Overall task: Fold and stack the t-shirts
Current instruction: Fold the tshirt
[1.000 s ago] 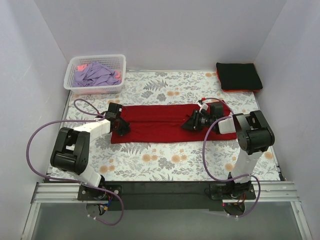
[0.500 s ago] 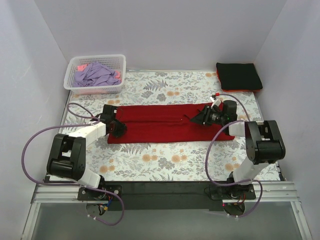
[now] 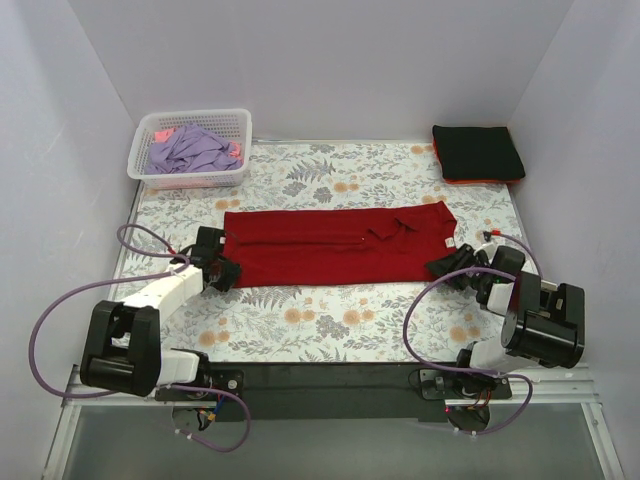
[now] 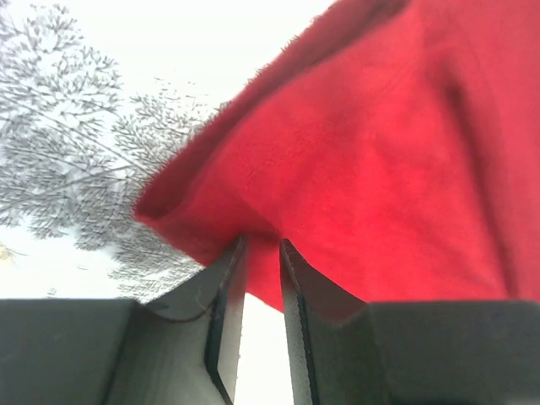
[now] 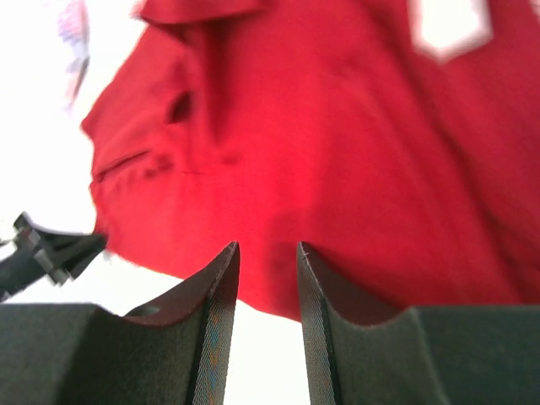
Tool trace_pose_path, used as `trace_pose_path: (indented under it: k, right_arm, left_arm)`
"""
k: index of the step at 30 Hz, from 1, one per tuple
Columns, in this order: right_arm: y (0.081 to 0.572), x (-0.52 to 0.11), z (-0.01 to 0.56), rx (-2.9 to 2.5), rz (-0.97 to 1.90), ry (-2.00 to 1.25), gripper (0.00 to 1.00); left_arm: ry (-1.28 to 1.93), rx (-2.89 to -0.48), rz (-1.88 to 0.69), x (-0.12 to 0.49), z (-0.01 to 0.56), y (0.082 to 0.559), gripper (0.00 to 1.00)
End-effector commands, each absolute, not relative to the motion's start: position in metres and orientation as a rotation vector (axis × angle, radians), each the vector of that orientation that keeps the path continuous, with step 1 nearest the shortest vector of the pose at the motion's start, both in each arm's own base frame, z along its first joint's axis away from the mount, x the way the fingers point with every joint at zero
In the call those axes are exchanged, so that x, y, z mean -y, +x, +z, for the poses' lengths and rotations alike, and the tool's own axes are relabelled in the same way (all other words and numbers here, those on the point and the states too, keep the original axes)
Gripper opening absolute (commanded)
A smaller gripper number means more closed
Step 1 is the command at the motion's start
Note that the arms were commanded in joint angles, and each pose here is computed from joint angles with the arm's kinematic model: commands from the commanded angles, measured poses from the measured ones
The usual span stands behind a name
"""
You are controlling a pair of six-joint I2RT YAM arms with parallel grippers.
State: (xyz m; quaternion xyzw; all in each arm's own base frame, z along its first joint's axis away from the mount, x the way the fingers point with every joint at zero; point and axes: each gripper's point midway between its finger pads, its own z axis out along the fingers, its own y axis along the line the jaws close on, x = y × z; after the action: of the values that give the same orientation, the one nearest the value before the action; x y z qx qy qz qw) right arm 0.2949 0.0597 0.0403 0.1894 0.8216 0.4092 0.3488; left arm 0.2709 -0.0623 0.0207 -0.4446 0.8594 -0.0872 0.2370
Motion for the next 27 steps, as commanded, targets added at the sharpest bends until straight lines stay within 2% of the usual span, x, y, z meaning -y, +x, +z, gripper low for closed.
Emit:
trace_pose_path:
  k: [1, 7, 12, 16, 17, 19, 22, 24, 26, 27]
  right_arm:
    - [0.294, -0.032, 0.028, -2.106, 0.905, 0.609, 0.4]
    - [0.276, 0.017, 0.006, -2.051, 0.775, 0.874, 0.41]
    - [0.281, 0.021, 0.023, -2.005, 0.793, 0.842, 0.42]
    - [0.293, 0.015, 0.051, -1.973, 0.808, 0.733, 0.42]
    - [0.296, 0.014, 0.056, -1.97, 0.81, 0.712, 0.43]
    - [0.305, 0.006, 0.07, -1.967, 0.828, 0.642, 0.44]
    - [0.321, -0.01, 0.088, -1.973, 0.899, 0.549, 0.44]
    - [0.329, -0.017, 0.088, -1.992, 0.938, 0.547, 0.44]
    - [0.344, -0.023, 0.097, -1.992, 0.942, 0.507, 0.44]
    - [0.349, -0.027, 0.093, -2.01, 0.953, 0.508, 0.44]
  left_arm:
    - [-1.34, -2.371, -0.13, 0.05, -0.006, 0.252, 0.21]
    - [-1.513, -2.312, -0.059, 0.029, -0.014, 0.23, 0.21]
    - [-1.449, -2.203, -0.133, 0.023, 0.021, 0.245, 0.24]
    - [-1.322, -2.176, -0.212, 0.028, 0.057, 0.269, 0.35]
    - [-1.268, -2.175, -0.255, 0.033, 0.072, 0.278, 0.42]
    - [-1.199, -2.205, -0.301, 0.044, 0.081, 0.288, 0.47]
    - [-1.071, -2.274, -0.443, 0.086, 0.103, 0.308, 0.48]
    - [-0.948, -2.29, -0.579, 0.133, 0.127, 0.322, 0.48]
    - [-0.895, -2.341, -0.631, 0.163, 0.124, 0.331, 0.48]
    - [-0.825, -2.318, -0.714, 0.19, 0.144, 0.343, 0.46]
